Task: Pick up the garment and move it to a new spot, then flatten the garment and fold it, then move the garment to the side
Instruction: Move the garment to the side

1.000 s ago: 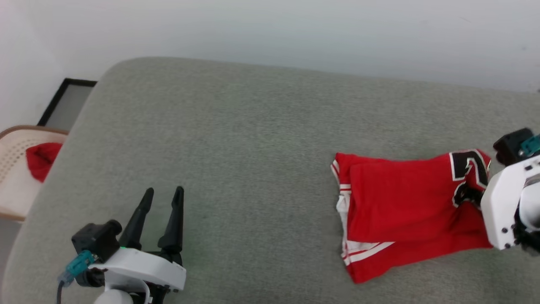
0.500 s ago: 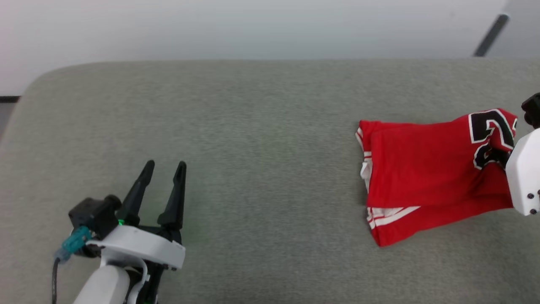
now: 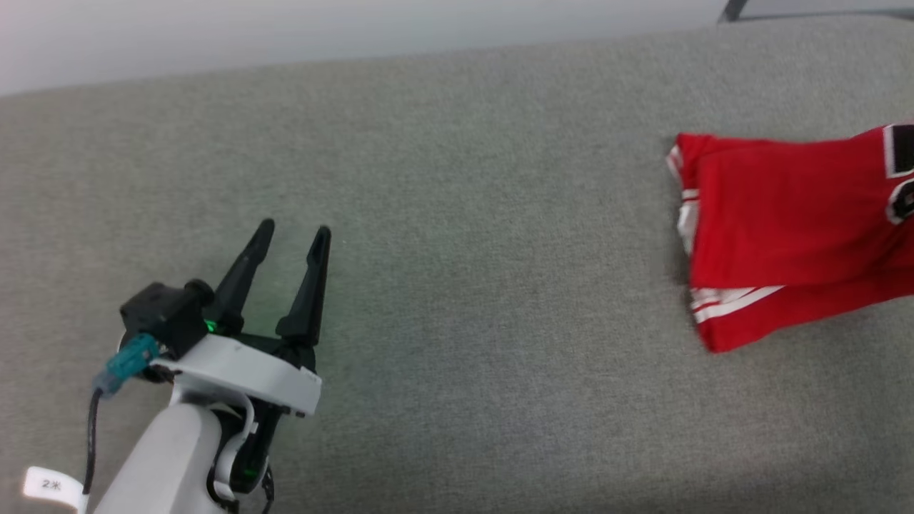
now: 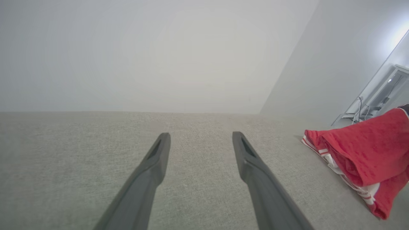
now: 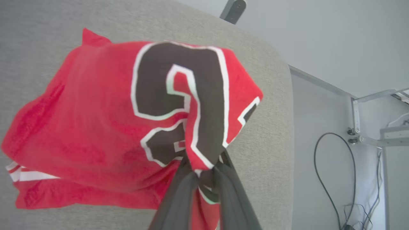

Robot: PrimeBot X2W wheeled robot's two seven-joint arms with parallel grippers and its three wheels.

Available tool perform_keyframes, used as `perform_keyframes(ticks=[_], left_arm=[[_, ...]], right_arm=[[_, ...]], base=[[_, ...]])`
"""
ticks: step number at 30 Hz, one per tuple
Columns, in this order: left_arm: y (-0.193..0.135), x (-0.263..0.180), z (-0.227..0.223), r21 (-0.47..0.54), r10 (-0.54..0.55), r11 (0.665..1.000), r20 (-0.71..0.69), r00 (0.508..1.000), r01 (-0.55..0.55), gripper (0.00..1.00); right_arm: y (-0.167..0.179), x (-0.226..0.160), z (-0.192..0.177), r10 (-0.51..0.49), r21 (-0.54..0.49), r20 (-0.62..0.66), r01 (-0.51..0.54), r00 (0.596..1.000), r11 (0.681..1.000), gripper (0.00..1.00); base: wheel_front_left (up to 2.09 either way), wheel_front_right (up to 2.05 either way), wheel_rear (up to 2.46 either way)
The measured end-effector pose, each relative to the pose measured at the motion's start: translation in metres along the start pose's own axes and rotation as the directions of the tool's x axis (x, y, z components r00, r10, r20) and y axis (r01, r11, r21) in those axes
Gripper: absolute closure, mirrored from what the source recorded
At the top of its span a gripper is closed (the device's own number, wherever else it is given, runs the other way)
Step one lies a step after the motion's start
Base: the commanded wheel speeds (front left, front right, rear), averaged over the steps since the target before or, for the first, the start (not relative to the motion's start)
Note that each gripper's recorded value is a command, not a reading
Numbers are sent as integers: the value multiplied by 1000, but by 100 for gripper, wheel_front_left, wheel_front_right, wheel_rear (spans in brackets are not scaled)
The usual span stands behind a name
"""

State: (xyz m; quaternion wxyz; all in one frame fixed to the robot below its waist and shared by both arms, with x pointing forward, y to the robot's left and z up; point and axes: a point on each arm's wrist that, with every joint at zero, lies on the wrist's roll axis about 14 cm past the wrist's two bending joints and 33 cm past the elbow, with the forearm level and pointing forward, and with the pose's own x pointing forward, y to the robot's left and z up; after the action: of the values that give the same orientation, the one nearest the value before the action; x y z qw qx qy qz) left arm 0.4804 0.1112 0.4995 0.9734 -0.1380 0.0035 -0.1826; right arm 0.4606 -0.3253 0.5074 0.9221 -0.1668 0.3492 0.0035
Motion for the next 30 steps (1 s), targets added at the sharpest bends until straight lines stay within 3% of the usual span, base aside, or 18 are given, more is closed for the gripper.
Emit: perform_keyframes(ticks=[16, 30], left_arm=[[-5, 39, -41, -23, -76, 997, -79, 994, 75, 0], [9, 43, -63, -22, -72, 997, -132, 989, 69, 0]], right_arm=[[-89, 33, -34, -240, -74, -93, 234, 966, 969, 100], [-110, 69, -56, -327, -128, -150, 309, 933, 942, 100]], base=[[0, 0, 0], [0, 0, 0]])
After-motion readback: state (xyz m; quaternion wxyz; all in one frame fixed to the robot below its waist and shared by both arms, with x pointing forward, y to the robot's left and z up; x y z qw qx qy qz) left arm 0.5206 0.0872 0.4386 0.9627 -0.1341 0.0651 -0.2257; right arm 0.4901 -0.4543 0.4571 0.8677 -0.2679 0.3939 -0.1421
